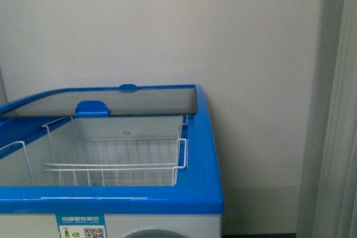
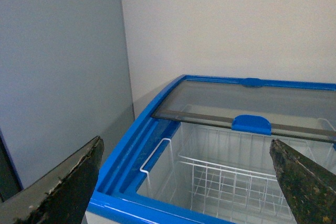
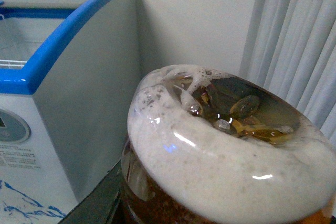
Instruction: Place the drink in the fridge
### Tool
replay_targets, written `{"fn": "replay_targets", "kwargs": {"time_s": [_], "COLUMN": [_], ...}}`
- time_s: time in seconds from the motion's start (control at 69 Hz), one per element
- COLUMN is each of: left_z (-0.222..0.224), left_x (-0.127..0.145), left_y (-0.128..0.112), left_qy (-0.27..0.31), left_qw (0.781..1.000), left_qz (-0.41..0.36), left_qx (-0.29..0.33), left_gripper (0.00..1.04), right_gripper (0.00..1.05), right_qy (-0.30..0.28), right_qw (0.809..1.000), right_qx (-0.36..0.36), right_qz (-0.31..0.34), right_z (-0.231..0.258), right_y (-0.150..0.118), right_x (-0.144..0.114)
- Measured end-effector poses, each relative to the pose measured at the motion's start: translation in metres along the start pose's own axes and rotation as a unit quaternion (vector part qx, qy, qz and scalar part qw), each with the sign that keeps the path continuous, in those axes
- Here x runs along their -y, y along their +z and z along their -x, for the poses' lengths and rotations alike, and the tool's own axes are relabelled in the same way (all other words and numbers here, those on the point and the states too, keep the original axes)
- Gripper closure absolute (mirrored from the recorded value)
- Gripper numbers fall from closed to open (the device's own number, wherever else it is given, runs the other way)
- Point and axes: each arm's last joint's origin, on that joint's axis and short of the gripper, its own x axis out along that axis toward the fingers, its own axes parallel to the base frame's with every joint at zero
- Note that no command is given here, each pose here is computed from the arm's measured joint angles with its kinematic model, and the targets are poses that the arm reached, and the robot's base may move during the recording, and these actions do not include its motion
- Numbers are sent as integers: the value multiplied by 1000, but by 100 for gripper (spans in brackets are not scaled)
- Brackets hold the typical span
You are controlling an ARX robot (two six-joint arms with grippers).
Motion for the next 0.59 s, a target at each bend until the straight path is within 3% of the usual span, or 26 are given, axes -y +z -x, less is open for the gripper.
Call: {"fn": "replay_targets", "kwargs": {"time_s": [0.348,0.594], "left_z": [57,71], "left_x": [-8,-1], "left_y": [-10,-43], "left_qy": [18,34], "left_qw": [999,998], "left_qz": [27,35], "left_qx": [-2,-30], "left_gripper": [8,8], "right_gripper": [60,60], "right_qy": [0,0], "right_qw": [1000,1000], "right_qx": [0,0], "right_qz": [0,0], "right_z": [0,0], "right_y": [0,0], "right_x": [0,0]}}
